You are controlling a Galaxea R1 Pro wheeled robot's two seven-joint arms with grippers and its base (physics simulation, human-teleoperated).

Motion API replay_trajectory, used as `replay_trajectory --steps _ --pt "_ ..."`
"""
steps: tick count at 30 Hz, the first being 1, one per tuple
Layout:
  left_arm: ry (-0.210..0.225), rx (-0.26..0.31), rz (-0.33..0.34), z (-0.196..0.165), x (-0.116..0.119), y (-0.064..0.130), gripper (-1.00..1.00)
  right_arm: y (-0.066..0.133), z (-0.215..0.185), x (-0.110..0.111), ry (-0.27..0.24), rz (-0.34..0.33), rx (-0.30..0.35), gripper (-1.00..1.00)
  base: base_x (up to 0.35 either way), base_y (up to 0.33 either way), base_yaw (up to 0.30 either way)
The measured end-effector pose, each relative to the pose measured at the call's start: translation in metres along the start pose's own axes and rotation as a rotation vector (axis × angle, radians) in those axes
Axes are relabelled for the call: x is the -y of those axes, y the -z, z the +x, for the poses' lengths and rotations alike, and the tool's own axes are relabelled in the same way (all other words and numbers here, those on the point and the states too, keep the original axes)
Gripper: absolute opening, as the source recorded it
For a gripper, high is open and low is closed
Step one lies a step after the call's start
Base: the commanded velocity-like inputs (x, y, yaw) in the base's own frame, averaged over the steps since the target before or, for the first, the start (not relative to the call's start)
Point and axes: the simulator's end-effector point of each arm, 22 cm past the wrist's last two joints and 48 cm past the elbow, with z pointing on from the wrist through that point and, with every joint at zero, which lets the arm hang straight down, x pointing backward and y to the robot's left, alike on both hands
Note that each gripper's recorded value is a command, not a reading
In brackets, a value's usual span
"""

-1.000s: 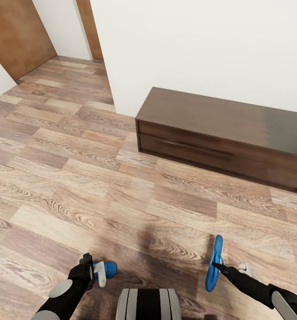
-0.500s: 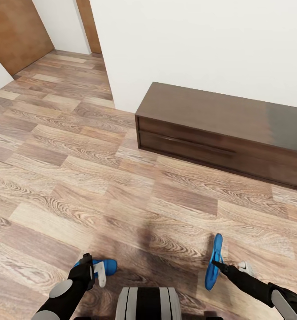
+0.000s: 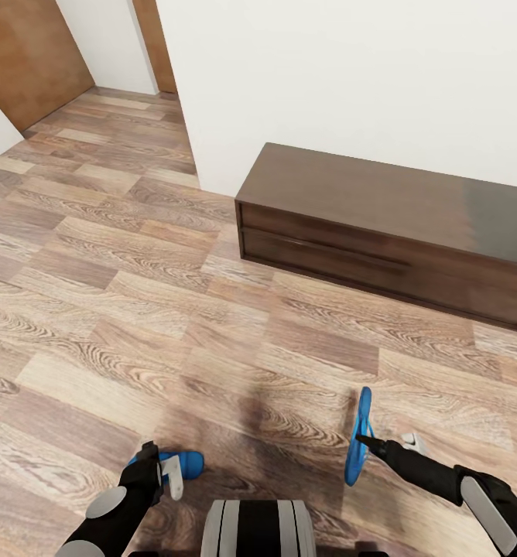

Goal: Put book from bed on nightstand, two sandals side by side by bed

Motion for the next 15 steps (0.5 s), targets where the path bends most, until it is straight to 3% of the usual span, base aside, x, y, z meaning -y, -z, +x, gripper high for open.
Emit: replay_trajectory --steps 4,10,15 --pt "-0.001 -0.002 0.004 0.0 0.002 -0.001 1.0 0.0 0.0 0.002 -0.002 0.003 -0.001 -1.0 0.0 0.0 0.0" --pt "-0.003 -0.009 0.019 0.002 0.008 -0.007 1.0 0.01 -0.019 0.009 -0.075 -0.01 0.06 -1.0 0.0 0.0 0.0" --pt "-0.005 -0.014 0.026 0.003 0.012 -0.01 1.0 0.013 -0.022 0.013 -0.112 -0.009 0.062 -1.0 0.0 0.0 0.0"
